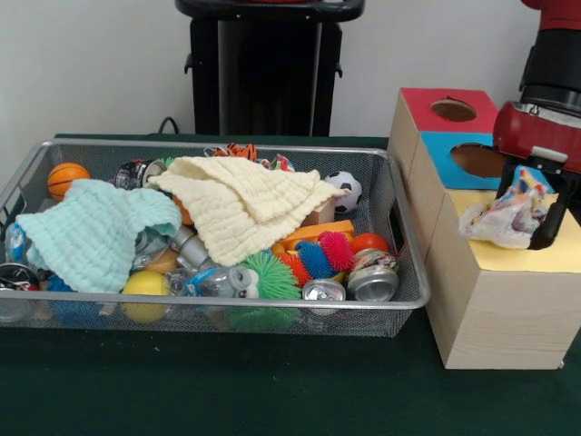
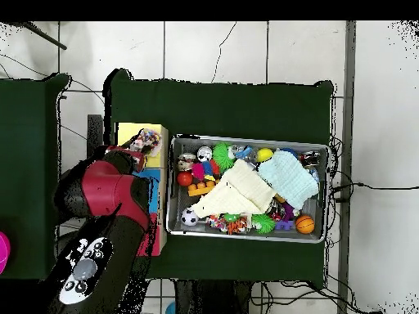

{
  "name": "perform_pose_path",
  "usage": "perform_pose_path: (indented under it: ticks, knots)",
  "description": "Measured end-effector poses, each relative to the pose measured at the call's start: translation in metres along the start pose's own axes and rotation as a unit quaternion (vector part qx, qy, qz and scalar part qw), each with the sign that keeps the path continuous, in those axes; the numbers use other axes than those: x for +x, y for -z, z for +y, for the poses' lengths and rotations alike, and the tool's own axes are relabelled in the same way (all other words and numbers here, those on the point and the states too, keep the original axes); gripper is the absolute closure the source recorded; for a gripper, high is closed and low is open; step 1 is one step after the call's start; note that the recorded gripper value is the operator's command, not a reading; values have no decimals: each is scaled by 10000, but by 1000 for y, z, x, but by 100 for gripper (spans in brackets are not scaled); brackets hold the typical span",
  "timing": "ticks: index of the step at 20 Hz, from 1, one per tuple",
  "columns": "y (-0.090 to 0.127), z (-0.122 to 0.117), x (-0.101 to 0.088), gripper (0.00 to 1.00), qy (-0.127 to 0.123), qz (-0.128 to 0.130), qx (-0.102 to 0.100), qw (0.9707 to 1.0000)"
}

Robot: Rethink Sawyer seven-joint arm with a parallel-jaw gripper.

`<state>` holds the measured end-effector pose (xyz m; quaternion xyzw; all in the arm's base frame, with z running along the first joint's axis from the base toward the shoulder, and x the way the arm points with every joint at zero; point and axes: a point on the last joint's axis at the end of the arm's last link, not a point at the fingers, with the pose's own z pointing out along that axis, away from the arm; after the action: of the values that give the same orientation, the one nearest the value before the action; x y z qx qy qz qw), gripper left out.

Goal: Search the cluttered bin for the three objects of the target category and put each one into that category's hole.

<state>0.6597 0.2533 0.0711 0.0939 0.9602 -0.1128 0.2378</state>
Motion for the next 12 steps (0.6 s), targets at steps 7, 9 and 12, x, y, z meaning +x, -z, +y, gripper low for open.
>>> perform_pose_path:
  ticks: [7,9,12]
  knots:
    - [-1,-2,-1,0,-10,-1,17,10000]
    - [-1,-2,-1,0,-11,0,17,10000]
    - [-1,-3,-1,0,-17,-1,17,10000]
